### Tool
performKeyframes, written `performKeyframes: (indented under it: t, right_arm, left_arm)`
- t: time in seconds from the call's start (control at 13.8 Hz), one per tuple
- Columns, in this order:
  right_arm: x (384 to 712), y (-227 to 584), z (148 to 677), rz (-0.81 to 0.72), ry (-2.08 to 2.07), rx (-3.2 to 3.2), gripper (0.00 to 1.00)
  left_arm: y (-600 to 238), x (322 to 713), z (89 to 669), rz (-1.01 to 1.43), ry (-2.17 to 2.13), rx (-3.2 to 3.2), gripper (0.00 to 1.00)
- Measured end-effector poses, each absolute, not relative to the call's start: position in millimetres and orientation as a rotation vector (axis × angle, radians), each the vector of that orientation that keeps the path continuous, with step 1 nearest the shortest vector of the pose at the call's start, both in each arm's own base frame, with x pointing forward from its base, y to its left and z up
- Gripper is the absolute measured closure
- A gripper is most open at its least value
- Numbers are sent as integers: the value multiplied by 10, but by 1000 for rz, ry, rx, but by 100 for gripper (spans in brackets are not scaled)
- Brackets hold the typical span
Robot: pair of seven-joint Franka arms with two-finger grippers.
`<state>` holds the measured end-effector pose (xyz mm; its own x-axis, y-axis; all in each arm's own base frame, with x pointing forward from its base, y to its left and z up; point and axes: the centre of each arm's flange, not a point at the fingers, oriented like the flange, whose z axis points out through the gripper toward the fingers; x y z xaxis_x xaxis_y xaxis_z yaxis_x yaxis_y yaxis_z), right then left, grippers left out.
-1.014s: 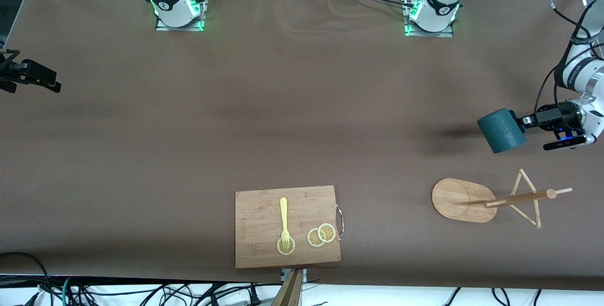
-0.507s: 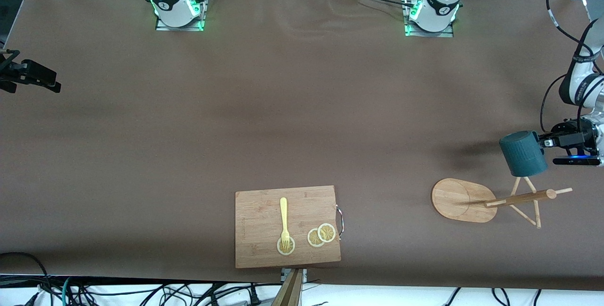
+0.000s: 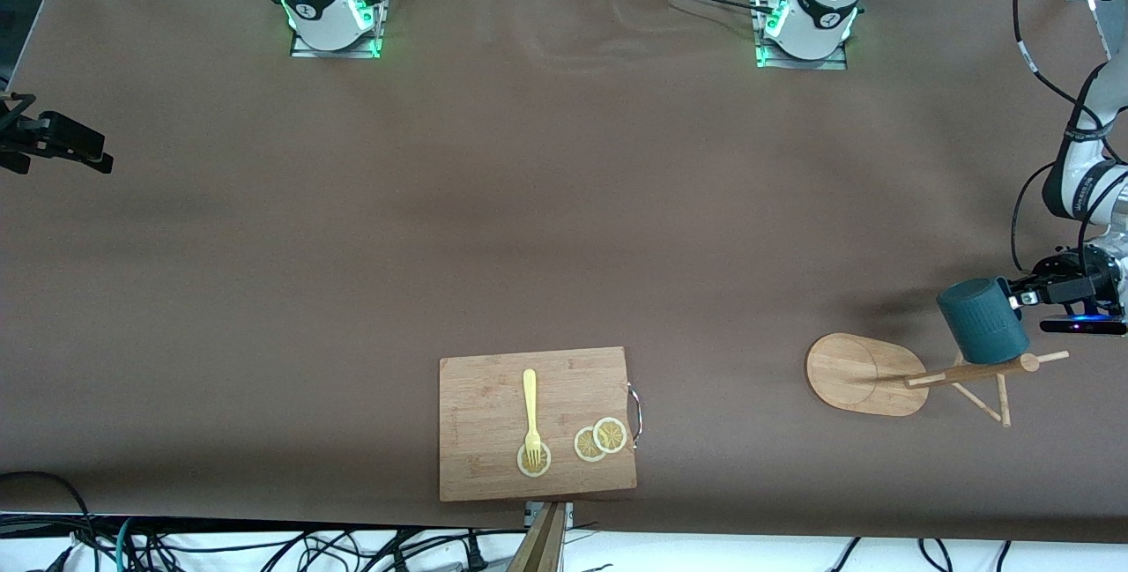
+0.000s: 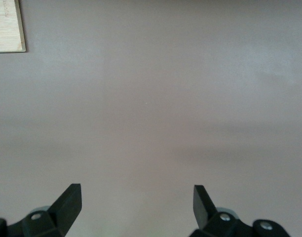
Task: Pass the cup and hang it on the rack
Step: 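Hang the mug handle on a rack peg and open the left gripper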
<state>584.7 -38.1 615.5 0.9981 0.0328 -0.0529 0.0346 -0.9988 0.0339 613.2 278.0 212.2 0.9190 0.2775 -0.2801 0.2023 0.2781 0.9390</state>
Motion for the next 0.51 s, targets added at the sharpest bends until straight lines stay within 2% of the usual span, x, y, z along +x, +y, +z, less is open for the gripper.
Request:
performKeyframes:
  t: [0.22, 0.36, 0.51]
  right_arm:
    - [5847, -382, 6156, -81, 52, 3105, 0]
    - [5848, -382, 6155, -81, 52, 3105, 0]
    - [5849, -383, 6153, -81, 52, 3105, 0]
  left_arm:
    - [2789, 6139, 2048, 57, 453, 1304, 78]
    - [2808, 6148, 1996, 64, 470, 1309, 74]
    - [2833, 6152, 2000, 70, 471, 1312, 56]
